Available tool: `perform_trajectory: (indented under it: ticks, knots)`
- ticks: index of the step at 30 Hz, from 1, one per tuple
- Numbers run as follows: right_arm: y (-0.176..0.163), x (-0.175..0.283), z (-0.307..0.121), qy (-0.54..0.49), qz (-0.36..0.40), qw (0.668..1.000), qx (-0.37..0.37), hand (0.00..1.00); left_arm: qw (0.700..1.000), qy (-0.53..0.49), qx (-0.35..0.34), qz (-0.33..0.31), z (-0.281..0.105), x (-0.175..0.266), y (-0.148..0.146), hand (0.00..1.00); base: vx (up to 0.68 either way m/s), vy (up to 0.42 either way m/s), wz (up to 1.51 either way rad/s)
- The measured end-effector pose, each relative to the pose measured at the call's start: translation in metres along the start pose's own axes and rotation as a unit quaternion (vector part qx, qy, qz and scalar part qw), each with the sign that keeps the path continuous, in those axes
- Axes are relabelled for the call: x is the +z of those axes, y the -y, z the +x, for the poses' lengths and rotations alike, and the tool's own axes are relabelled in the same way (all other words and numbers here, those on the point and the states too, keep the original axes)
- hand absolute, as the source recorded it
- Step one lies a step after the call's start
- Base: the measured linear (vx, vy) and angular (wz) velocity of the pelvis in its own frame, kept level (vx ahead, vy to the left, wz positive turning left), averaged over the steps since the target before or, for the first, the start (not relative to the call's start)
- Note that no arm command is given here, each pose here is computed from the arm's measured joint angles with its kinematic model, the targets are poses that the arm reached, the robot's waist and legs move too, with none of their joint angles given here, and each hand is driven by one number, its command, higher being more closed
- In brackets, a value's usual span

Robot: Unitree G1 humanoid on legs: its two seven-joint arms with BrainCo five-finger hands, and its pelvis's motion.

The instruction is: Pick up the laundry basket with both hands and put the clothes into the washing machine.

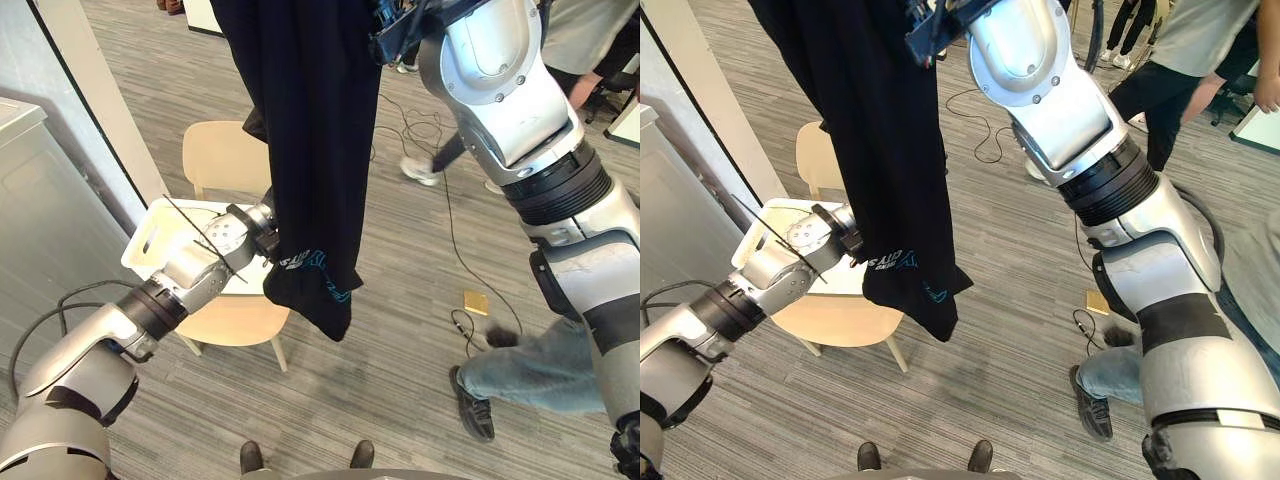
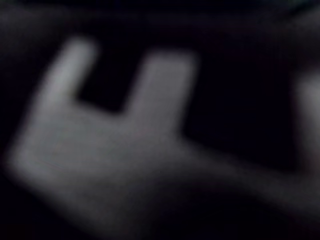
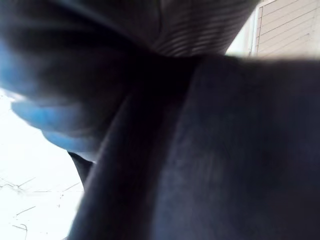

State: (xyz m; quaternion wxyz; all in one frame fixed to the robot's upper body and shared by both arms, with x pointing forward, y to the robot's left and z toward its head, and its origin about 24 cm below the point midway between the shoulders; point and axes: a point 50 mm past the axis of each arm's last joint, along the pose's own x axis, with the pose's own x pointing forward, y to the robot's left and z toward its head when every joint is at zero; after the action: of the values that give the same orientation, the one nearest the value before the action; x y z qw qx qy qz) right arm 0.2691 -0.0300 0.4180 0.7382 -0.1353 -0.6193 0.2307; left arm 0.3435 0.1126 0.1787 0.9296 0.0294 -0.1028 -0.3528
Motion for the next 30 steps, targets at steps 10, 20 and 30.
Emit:
perform_trajectory:
  ticks: [10,20,30]
  knots:
    - [-0.003,0.014,-0.003,0.026,0.035,0.999,0.001,1.0,0.992,0.034,0.119,-0.021,0.026,-0.006,0.0,1.0,0.0,0.003,0.0]
    - [0.017,0.006,-0.01,0.001,0.032,0.999,-0.044,0.0,0.979,0.076,0.188,-0.034,0.031,0.006,-0.008,1.0,0.0,0.0,0.0]
    - [0.057,-0.028,-0.042,-0.086,0.005,0.988,-0.131,0.0,0.95,0.102,0.288,-0.069,0.007,0.007,-0.04,1.0,0.0,0.0,0.0]
